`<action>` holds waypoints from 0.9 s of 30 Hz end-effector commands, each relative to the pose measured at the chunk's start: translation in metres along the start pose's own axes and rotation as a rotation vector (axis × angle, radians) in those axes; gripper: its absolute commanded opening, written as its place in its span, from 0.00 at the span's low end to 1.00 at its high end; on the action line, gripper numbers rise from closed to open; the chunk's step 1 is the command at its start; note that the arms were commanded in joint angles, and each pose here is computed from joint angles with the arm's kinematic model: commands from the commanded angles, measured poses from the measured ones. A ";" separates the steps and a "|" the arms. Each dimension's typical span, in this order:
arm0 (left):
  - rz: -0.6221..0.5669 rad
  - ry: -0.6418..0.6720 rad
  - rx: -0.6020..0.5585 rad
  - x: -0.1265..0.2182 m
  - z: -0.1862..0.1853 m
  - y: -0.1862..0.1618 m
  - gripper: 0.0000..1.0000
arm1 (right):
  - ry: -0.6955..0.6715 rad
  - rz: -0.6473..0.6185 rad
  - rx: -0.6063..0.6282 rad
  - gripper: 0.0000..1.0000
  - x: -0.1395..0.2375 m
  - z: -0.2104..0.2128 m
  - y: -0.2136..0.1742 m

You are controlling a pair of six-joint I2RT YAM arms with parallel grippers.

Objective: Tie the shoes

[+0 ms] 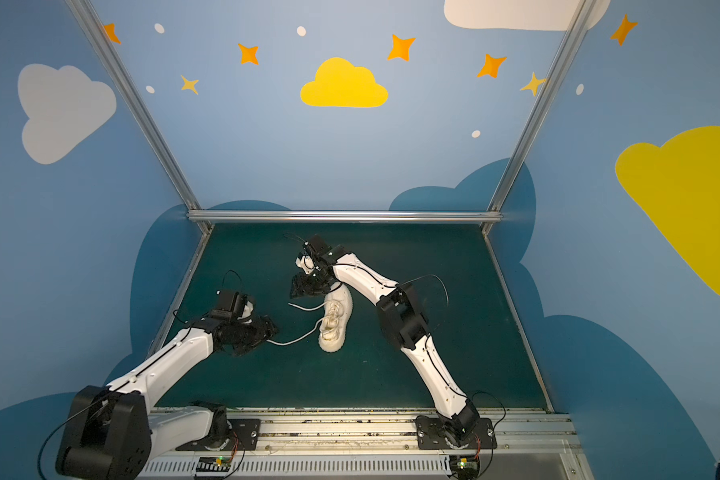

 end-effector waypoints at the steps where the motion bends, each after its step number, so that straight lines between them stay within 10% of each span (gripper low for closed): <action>1: -0.004 0.017 -0.022 -0.001 0.003 0.003 0.77 | -0.021 -0.038 0.019 0.73 0.021 0.010 0.005; 27: 0.078 0.428 -0.093 -0.031 0.021 0.014 0.39 | -0.080 -0.321 -0.064 0.73 0.210 -0.047 -0.032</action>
Point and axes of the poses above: each gripper's point midway between its finger pads, its own x axis back along the fingers, its own z axis along the line the jaws close on, y = z × x, the point moved 4 cm from there along x, back along the fingers, and after that the axes turned 7 degrees about -x, right-handed, at the moved point
